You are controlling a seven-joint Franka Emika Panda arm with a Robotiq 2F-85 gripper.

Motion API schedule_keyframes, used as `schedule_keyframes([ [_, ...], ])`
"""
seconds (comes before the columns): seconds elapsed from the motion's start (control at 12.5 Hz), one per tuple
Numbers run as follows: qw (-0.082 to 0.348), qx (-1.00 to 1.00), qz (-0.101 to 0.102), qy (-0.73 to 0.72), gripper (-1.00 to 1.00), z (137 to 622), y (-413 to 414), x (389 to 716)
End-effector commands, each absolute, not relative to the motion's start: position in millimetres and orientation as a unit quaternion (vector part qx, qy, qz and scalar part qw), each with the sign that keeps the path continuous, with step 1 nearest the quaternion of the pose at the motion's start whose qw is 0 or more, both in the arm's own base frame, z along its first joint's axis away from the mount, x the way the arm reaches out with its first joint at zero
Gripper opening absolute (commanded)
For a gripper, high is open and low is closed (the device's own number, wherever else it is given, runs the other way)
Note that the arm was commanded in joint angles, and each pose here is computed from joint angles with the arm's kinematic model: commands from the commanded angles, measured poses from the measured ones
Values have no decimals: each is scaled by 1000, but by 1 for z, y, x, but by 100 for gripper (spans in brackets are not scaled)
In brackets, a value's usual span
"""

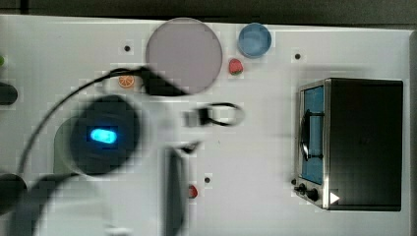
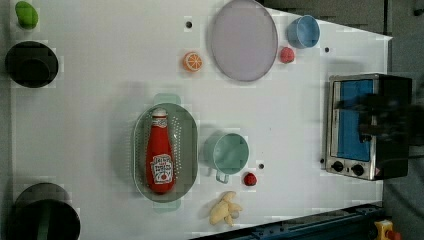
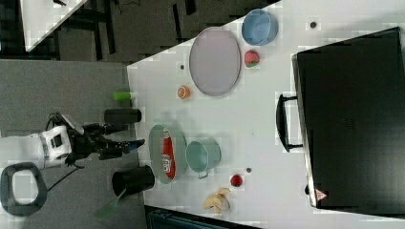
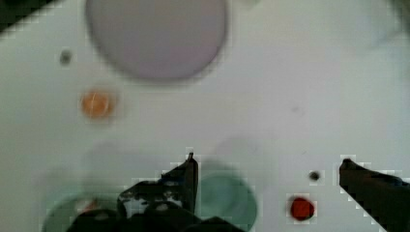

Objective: Pick ketchup from strainer and place it on the table

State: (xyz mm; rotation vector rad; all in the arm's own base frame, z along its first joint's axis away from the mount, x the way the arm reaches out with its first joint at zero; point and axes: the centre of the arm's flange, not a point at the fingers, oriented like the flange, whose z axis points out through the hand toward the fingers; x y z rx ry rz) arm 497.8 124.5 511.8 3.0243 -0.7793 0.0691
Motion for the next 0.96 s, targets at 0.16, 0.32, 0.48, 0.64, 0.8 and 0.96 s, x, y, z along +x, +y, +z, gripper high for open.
schedule_keyframes([
  [0.16,-12,991,53,-122,100,487,248,474],
  [0.32,-27,995,56,-82,100,471,289,464],
  [0.48,-41,997,43,-45,100,448,325,451],
  [0.64,-48,999,15,-16,100,416,351,437],
  [0.8,-40,999,-3,-3,100,384,361,428],
  [0.96,-33,999,-10,-7,100,352,365,422],
])
